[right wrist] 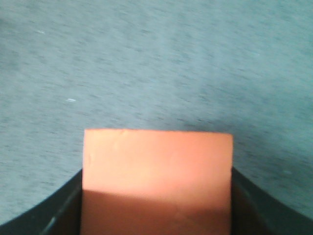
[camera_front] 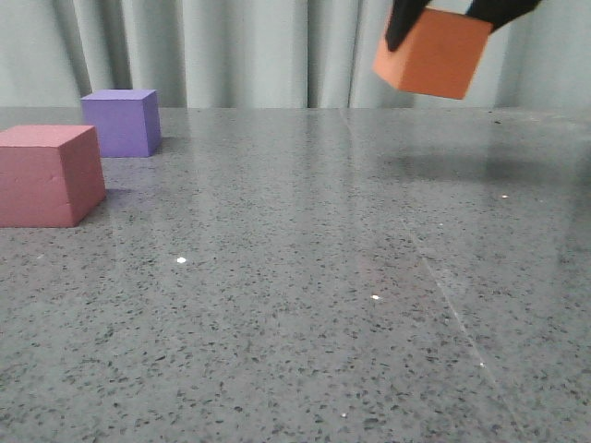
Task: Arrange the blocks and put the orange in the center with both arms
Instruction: 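Lift the orange cube with the right gripper toward the table center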
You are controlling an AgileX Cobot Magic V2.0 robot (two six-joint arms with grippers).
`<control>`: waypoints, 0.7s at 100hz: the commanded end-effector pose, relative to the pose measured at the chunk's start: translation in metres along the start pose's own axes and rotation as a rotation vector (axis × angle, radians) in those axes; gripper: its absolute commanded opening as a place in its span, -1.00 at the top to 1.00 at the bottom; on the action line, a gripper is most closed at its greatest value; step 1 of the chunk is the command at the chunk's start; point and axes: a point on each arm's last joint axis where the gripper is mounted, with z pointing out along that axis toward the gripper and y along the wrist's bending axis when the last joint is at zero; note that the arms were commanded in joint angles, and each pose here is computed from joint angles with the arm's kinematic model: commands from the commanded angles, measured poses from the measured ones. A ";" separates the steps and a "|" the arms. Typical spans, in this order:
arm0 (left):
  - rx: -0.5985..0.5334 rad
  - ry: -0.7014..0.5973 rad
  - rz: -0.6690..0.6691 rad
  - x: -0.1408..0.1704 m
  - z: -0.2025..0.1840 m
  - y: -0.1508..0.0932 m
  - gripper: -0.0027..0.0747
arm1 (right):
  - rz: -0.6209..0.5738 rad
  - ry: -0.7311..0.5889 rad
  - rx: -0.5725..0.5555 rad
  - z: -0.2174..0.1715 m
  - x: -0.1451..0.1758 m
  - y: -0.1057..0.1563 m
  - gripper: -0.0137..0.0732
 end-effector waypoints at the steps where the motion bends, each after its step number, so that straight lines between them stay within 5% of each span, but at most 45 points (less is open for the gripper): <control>1: 0.008 -0.053 -0.010 0.010 -0.001 -0.001 0.98 | 0.011 -0.093 -0.045 -0.014 -0.016 0.020 0.32; 41: 0.008 -0.053 -0.010 0.010 -0.001 -0.001 0.98 | 0.054 -0.030 -0.020 0.038 -0.012 0.092 0.32; 70: 0.008 -0.053 -0.010 0.010 -0.001 -0.001 0.98 | 0.081 -0.018 -0.025 0.055 -0.009 0.112 0.32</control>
